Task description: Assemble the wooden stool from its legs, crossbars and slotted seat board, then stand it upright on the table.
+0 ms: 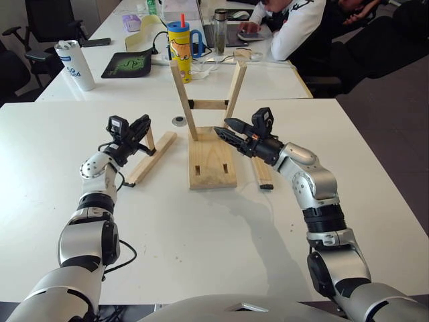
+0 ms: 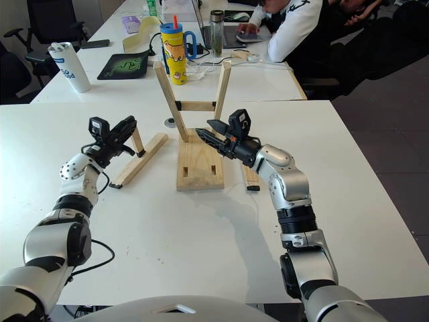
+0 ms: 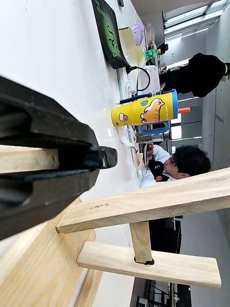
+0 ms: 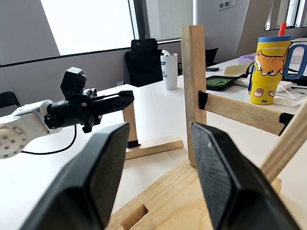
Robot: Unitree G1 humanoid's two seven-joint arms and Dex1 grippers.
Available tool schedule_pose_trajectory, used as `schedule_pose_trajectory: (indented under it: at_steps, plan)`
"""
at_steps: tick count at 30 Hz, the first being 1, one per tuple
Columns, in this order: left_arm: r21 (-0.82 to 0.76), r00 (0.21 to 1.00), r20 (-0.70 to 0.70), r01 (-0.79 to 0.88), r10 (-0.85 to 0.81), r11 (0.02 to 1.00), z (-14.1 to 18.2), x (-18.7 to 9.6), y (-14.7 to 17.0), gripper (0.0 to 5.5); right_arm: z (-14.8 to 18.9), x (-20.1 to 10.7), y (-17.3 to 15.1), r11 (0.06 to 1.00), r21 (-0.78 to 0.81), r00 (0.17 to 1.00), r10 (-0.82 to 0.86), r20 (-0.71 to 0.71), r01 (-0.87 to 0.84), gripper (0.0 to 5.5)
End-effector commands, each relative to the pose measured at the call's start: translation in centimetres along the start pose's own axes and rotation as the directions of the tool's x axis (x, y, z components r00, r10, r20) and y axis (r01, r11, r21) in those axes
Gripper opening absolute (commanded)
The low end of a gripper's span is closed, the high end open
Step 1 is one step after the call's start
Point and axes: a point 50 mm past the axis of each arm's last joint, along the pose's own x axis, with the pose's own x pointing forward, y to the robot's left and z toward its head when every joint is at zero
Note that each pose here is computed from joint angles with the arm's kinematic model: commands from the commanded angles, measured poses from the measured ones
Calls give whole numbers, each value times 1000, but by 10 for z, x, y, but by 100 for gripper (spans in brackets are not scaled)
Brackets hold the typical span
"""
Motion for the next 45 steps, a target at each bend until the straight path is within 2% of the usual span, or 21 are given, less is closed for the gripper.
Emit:
schedule_pose_trajectory:
  at_steps: [1, 6, 11, 18, 23, 24, 29, 31, 39, 45]
  plan:
    - [-36, 998, -68, -15, 12, 999, -22, -11, -7, 39, 12, 2, -1, 1000, -11, 1000, 11, 28, -11, 235]
    - [-92, 990, -118, -86, 75, 992, -56, -44, -16, 39, 13, 2, -2, 1000, -5, 999, 7, 34, -7, 235]
    - [-103, 985, -123, -138, 125, 985, -75, -73, -25, 39, 12, 2, -3, 1000, 4, 999, 2, 35, -2, 235]
    - [-71, 993, -3, -115, 115, 991, -46, -58, -24, 39, 11, -2, -2, 999, 9, 998, -34, 48, 34, 235]
    - [-38, 992, -27, -125, 124, 991, -38, -49, -19, 39, 10, -2, -2, 999, 15, 997, -46, 56, 46, 235]
    - [-31, 991, -36, -133, 132, 991, -37, -47, -17, 76, 9, -2, -1, 999, 16, 997, -47, 58, 46, 235]
    - [5, 982, -24, -189, 189, 982, -27, -44, -9, 148, 9, -2, -1, 999, 18, 997, -49, 60, 48, 235]
    - [27, 979, -6, -204, 204, 979, -21, -44, -5, 148, 9, -2, -1, 999, 19, 997, -49, 60, 48, 235]
    - [78, 953, 230, -221, 198, 972, 55, -25, 9, 148, 8, -2, -1, 998, 18, 996, -58, 63, 57, 235]
    - [54, 896, 399, -236, 196, 970, 130, -3, 23, 148, 8, -2, -1, 998, 21, 996, -63, 70, 62, 235]
